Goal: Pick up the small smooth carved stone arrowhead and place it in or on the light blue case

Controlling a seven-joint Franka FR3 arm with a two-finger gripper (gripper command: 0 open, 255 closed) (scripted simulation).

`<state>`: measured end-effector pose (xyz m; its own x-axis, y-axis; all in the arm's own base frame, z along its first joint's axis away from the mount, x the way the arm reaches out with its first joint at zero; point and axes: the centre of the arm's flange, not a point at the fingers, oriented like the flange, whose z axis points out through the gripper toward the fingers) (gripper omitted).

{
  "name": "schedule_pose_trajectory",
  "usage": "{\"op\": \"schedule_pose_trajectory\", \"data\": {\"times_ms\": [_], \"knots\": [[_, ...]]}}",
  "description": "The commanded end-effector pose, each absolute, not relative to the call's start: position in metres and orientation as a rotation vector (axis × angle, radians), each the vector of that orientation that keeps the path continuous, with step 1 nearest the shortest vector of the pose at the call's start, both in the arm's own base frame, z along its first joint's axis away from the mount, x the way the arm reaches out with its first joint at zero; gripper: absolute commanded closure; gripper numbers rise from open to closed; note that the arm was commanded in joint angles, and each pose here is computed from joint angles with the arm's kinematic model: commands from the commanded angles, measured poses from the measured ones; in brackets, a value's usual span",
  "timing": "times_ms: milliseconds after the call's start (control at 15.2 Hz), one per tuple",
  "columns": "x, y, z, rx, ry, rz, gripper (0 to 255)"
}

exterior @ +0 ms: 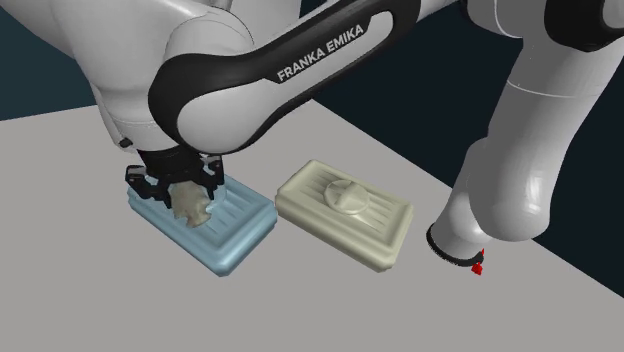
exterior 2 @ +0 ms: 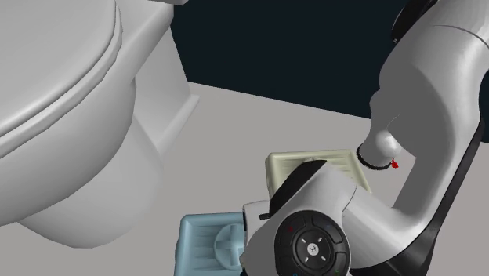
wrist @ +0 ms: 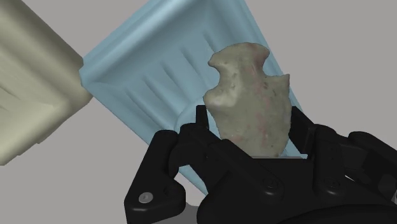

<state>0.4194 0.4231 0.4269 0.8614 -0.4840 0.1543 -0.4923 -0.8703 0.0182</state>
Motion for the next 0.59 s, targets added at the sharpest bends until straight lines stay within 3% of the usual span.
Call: {"op": "schedule_pose_trajectory", "data": {"times_ms": [0,528], "knots": [[0.42,0.423,0.438,2.976,-0.781,0.223,255],[0.451,0.399,0.461,2.976,-0.781,0.223,255]]}}
